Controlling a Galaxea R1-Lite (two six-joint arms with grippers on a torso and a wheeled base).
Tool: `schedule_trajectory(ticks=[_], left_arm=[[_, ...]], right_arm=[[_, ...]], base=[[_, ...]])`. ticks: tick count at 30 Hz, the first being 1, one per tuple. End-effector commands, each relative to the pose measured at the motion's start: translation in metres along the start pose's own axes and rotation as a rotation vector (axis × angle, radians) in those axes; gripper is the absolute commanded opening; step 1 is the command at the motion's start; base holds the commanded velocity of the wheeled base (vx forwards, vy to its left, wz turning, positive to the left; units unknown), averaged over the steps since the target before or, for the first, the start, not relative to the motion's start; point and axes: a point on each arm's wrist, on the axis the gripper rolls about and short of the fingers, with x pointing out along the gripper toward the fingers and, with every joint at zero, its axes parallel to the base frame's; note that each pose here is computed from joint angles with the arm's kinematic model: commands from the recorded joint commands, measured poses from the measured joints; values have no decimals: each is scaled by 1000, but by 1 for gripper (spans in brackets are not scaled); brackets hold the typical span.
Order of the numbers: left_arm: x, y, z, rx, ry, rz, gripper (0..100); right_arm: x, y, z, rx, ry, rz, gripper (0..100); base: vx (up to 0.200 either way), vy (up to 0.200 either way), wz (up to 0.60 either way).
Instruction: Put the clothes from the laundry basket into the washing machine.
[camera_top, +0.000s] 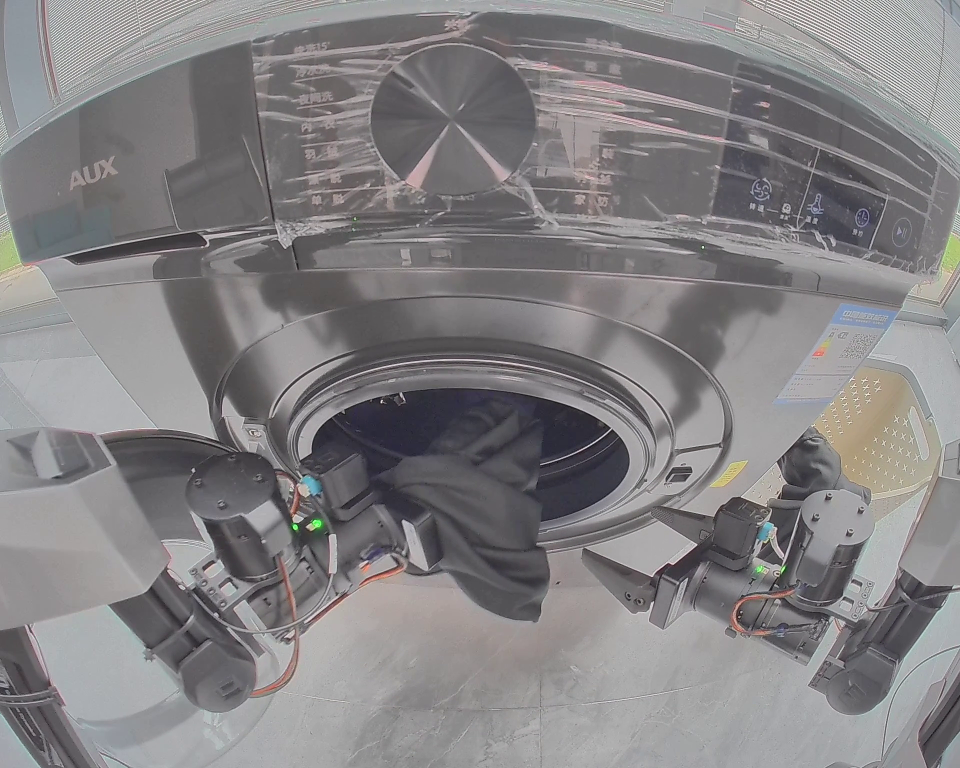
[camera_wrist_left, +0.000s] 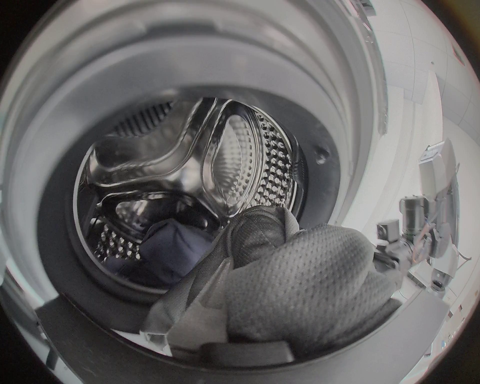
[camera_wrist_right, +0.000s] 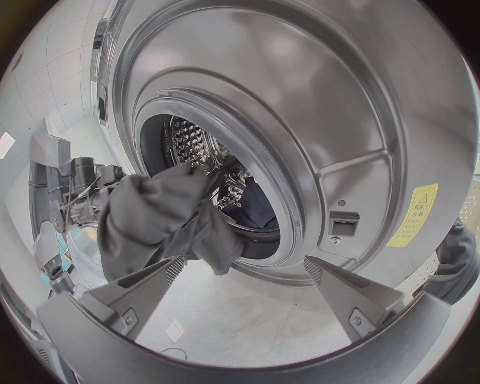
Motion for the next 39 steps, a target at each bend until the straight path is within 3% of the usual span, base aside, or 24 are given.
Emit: schedule_trajectory(ticks=[1,3,7,19,28,34,35,38,39], left_arm=[[40,4,-19,-23,-13,-9,0],[56,9,-19,-43,-52,-2,0],[72,11,-17,-47,-95,-6,0],[101,13,-39,-49,-85,-24,0],[148,21,-50,-59,-108,-7,0],[170,34,-49,-62,-92,46,0],[176,44,-44,-61,-96,76,0],[182,53,-36,-59,-106,107,0],[187,61,-29,-57,-121,130,0]], right_arm=[[-3,5,-2,-2,10,20,100],[-5,7,2,-5,-5,26,100],[-5,10,1,-5,-2,38,100],[-7,11,-2,-7,13,41,100],[-6,11,-3,-7,17,42,100],[-6,11,-3,-7,17,40,100],[-6,10,-3,-7,17,39,100],[-6,10,-3,-7,17,39,100],[-6,10,-3,-7,17,39,100]], base=[[0,0,0],[0,0,0],[0,0,0],[0,0,0],[0,0,0],[0,0,0],[0,0,0],[0,0,0],[0,0,0]])
